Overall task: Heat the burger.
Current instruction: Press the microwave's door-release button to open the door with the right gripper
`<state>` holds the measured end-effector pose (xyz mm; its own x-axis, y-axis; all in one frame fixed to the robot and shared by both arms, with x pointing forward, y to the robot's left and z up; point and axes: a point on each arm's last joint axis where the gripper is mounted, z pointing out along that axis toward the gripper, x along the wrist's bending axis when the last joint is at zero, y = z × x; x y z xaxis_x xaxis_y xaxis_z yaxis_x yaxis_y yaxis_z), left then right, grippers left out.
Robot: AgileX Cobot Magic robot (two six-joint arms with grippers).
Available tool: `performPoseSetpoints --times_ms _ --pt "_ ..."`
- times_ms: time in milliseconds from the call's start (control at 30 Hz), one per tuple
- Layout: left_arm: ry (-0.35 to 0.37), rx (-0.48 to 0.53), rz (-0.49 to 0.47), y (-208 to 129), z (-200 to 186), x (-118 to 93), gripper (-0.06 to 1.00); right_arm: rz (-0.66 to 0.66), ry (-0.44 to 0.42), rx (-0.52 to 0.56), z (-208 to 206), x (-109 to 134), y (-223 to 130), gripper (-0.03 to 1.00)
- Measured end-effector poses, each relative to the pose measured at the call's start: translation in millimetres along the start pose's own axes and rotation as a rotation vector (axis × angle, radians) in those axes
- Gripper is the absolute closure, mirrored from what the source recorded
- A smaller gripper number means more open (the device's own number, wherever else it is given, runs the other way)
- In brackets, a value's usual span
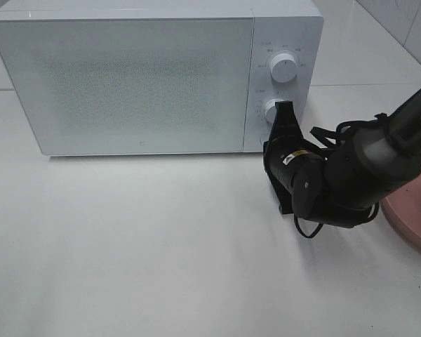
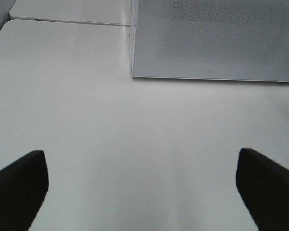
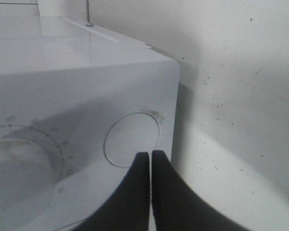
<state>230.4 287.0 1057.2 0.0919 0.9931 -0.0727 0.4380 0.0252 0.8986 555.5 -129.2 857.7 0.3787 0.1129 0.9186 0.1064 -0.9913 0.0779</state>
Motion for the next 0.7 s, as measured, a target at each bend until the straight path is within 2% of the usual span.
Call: performPoseSetpoints --times_ms 700 --pt "0.000 0.000 0.000 0.0 0.0 0.0 -0.03 0.009 0.020 -0.030 12.7 -1.0 4.0 0.97"
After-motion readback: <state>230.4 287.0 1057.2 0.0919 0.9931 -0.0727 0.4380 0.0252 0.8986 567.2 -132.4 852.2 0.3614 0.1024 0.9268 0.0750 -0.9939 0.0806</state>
